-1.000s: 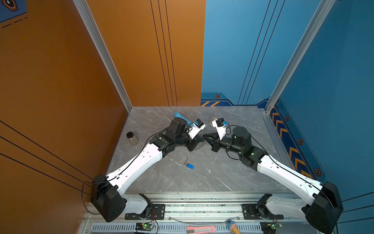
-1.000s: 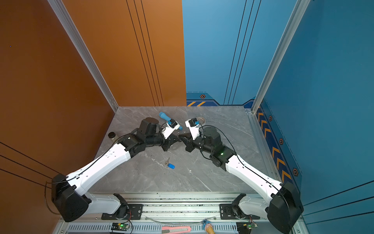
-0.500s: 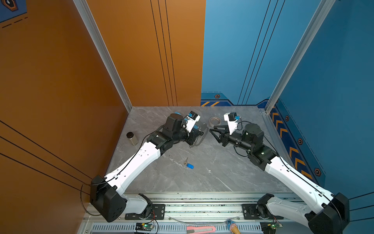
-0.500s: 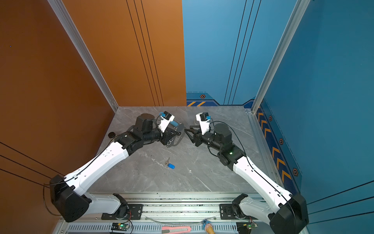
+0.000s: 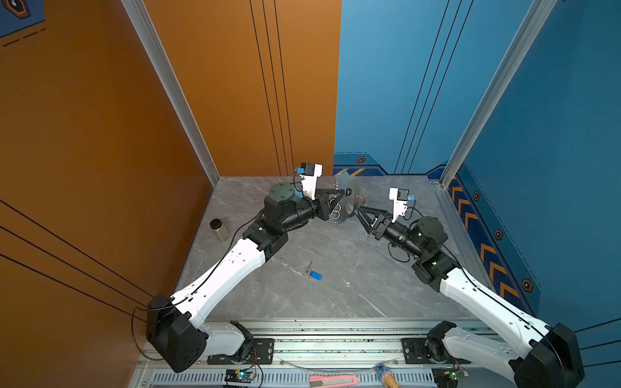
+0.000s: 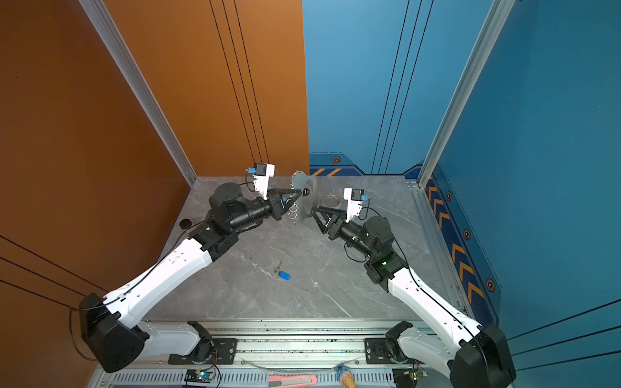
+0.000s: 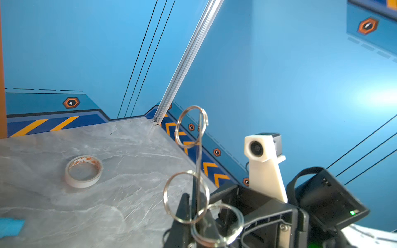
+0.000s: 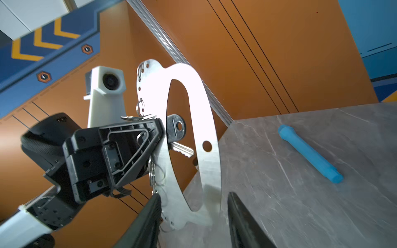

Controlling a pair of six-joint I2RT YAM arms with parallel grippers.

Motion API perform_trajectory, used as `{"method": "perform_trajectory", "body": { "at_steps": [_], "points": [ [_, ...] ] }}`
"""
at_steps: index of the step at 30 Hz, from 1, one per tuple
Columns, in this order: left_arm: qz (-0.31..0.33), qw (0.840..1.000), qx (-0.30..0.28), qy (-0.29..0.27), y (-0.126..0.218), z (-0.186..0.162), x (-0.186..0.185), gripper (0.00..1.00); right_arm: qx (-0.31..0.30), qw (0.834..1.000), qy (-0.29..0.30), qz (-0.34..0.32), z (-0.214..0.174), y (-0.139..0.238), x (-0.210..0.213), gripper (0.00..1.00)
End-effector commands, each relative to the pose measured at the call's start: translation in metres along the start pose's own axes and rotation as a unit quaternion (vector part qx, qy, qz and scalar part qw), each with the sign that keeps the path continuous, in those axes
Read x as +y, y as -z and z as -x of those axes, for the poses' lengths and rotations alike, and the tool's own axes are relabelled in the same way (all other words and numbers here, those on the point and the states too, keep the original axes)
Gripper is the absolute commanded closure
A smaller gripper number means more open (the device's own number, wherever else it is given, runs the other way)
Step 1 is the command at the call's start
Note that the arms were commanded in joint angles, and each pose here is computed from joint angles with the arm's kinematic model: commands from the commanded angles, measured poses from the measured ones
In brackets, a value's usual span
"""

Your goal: Remove the keys from the keyring

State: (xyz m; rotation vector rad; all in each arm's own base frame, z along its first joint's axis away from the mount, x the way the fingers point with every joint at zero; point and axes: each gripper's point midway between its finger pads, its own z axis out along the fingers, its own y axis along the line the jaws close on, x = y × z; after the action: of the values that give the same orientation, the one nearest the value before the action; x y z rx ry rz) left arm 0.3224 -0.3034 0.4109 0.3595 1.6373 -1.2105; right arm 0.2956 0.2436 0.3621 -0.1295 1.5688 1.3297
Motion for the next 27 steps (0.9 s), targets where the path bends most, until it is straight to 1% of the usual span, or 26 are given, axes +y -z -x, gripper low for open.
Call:
{"method": "perform_trajectory", "body": {
  "at_steps": [1,4,6,10,13,16,18,20,23,25,27],
  "points": [
    [-0.05,0.998,-0.043,0.018,0.007,0.024,-0.029,1.0,-0.017,0.998,-0.036,0.048,0.008,-0.002,0.019,0.48],
    [-0.074,0.996,-0.05,0.026,0.008,0.029,-0.039,1.0,-0.018,0.998,-0.041,0.046,0.008,-0.004,0.018,0.48],
    [-0.073,0.996,-0.049,0.026,0.009,0.029,-0.039,1.0,-0.02,0.997,-0.045,0.056,0.011,-0.005,0.023,0.49],
    [-0.079,0.995,-0.058,0.035,0.008,0.031,-0.039,1.0,-0.026,0.994,-0.064,0.09,0.017,-0.009,0.036,0.6],
    [-0.085,0.994,-0.059,0.039,0.007,0.031,-0.038,1.0,-0.038,0.99,-0.078,0.109,0.024,-0.009,0.044,0.72],
    [-0.073,0.995,-0.06,0.038,0.008,0.03,-0.032,0.97,-0.04,0.989,-0.078,0.122,0.029,-0.01,0.052,0.86],
    [-0.073,0.995,-0.063,0.04,0.008,0.032,-0.03,0.9,-0.042,0.988,-0.077,0.124,0.03,-0.009,0.055,0.95],
    [-0.07,0.995,-0.064,0.04,0.009,0.033,-0.027,0.81,-0.043,0.989,-0.076,0.123,0.031,-0.008,0.054,0.99],
    [-0.061,0.995,-0.064,0.038,0.014,0.035,-0.021,0.64,-0.035,0.991,-0.065,0.113,0.03,-0.005,0.051,1.0],
    [-0.051,0.996,-0.062,0.028,0.019,0.036,-0.016,0.6,-0.028,0.994,-0.048,0.095,0.032,-0.001,0.047,1.0],
    [-0.041,0.997,-0.058,0.023,0.025,0.037,-0.01,0.56,-0.006,0.997,-0.027,0.074,0.032,0.004,0.042,1.0]
  ]
}}
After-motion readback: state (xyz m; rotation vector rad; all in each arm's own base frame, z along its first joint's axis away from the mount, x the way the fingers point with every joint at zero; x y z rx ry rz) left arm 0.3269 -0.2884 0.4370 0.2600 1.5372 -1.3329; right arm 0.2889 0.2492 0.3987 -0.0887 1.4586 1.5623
